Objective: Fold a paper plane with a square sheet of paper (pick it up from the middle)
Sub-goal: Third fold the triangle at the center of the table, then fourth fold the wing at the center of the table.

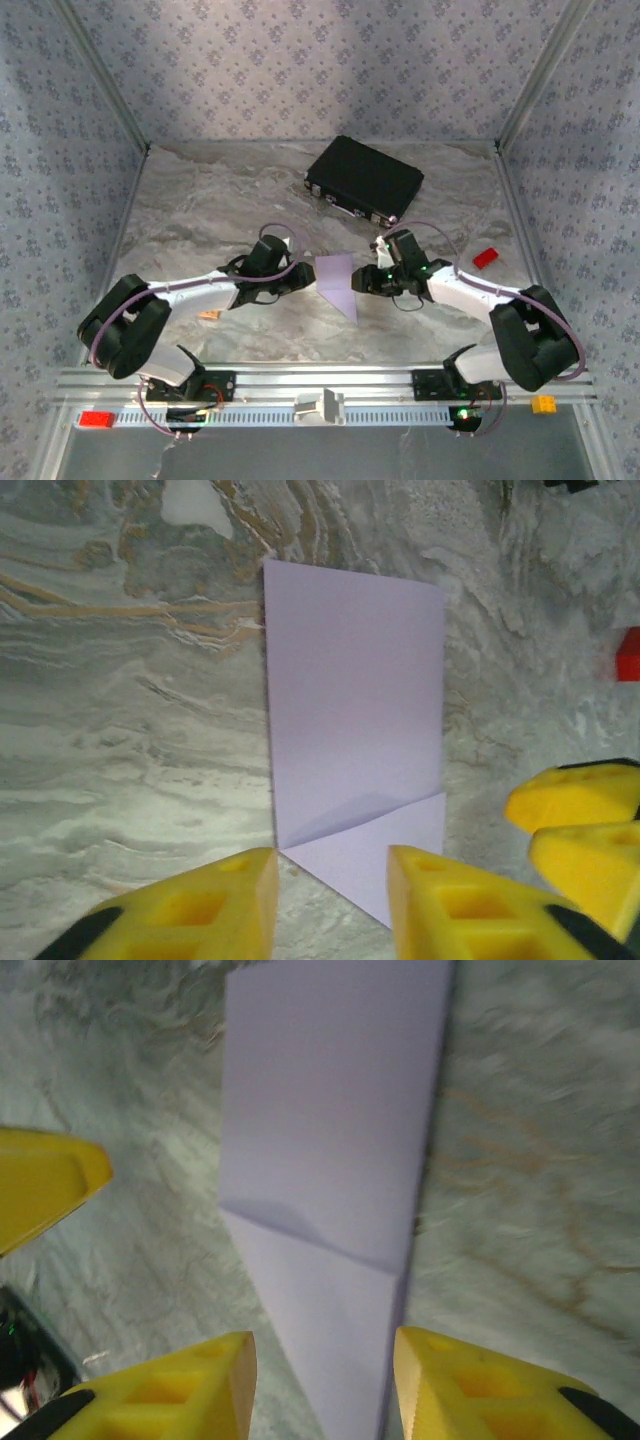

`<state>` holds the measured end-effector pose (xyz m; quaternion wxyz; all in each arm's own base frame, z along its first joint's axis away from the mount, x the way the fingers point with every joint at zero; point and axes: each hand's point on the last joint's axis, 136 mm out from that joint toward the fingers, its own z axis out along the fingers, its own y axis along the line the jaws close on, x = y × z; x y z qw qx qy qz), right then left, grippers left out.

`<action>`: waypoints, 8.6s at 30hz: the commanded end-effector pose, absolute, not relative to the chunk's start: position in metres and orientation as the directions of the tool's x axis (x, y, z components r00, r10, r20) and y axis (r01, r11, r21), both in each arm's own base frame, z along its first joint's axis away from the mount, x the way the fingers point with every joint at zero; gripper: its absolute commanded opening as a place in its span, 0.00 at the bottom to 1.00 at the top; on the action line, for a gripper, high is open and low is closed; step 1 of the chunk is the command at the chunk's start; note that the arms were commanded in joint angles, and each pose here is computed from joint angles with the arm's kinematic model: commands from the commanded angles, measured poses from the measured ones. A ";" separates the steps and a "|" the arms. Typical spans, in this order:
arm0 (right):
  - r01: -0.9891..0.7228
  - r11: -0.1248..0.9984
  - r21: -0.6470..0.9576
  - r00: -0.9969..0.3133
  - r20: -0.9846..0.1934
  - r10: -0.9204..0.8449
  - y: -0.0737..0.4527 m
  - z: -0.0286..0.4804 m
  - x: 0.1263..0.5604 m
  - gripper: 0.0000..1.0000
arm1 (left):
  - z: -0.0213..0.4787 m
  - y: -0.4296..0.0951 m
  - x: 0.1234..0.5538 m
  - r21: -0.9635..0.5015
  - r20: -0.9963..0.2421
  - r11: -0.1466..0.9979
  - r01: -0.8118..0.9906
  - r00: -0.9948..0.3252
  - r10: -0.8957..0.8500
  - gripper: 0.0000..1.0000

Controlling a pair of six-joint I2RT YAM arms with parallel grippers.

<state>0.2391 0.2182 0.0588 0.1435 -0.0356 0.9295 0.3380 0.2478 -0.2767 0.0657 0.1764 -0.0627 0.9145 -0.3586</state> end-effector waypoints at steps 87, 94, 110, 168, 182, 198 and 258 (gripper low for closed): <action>-0.122 0.782 0.611 -0.982 -0.186 -0.008 0.234 0.039 0.230 0.24 | 0.032 -0.335 0.285 -0.709 -0.145 0.705 0.016 -0.982 -0.124 0.26; -0.126 0.772 0.622 -0.983 -0.183 -0.013 0.236 0.041 0.228 0.23 | 0.016 -0.331 0.281 -0.695 -0.105 0.718 -0.024 -0.985 -0.135 0.24; -0.111 0.787 0.607 -0.985 -0.175 -0.004 0.228 0.041 0.220 0.23 | 0.013 -0.328 0.280 -0.683 -0.100 0.730 -0.035 -0.985 -0.141 0.23; -0.301 0.744 0.596 -0.953 -0.223 -0.207 0.253 0.033 0.245 0.33 | 0.015 -0.327 0.278 -0.688 -0.100 0.725 -0.034 -0.985 -0.141 0.22; -0.260 0.745 0.615 -0.964 -0.210 -0.162 0.243 0.034 0.232 0.28 | 0.016 -0.327 0.278 -0.687 -0.102 0.725 -0.035 -0.984 -0.144 0.22; -0.211 0.701 0.681 -0.976 -0.178 -0.121 0.244 0.039 0.219 0.30 | 0.015 -0.326 0.278 -0.686 -0.100 0.727 -0.040 -0.984 -0.148 0.22; -0.183 0.636 0.750 -0.969 -0.246 0.011 0.230 0.053 0.226 0.06 | 0.065 -0.319 0.285 -0.782 -0.133 0.623 -0.030 -0.968 -0.215 0.61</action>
